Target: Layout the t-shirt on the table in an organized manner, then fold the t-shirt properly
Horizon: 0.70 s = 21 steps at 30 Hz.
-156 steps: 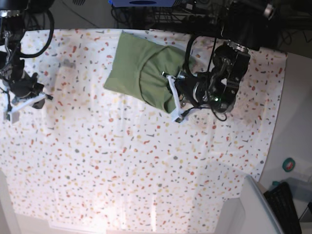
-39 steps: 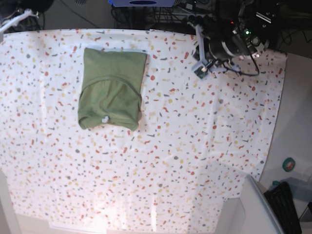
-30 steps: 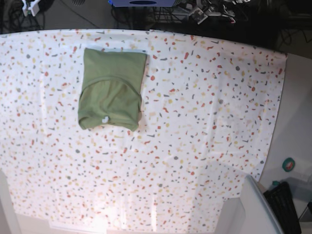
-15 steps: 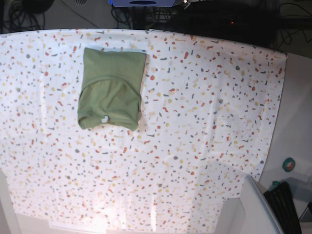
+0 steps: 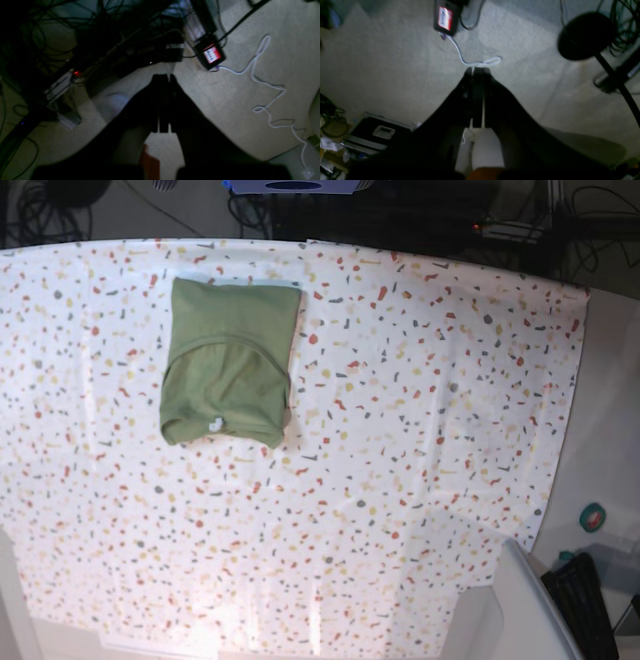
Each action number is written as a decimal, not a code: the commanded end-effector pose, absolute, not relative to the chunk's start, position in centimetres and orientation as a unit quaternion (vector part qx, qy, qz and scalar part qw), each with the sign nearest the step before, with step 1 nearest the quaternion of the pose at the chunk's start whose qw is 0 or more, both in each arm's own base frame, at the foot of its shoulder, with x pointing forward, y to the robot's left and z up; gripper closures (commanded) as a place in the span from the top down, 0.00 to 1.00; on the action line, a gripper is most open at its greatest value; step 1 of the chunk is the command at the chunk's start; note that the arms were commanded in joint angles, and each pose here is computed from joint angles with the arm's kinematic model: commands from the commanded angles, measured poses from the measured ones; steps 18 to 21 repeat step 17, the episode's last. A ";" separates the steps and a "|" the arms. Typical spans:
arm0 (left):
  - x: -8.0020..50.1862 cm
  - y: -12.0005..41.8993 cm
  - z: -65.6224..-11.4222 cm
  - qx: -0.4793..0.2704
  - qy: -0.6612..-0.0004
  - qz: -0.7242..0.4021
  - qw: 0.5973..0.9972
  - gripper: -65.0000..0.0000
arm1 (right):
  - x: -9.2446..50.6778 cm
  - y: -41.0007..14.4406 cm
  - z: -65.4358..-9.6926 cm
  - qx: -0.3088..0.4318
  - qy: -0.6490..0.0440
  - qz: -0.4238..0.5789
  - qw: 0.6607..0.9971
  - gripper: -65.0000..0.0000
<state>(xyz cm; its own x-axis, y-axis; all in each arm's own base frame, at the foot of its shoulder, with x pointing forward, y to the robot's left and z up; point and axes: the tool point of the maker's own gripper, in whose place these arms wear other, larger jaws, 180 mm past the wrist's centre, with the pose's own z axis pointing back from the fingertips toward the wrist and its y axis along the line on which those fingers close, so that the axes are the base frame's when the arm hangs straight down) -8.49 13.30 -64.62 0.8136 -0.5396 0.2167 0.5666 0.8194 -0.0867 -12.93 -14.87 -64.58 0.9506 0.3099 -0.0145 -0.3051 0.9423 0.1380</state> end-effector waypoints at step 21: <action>-12.0 14.5 -64.3 -0.072 -0.050 -0.294 0.952 0.00 | -12.5 -13.8 -64.2 0.085 -0.023 0.154 0.984 0.00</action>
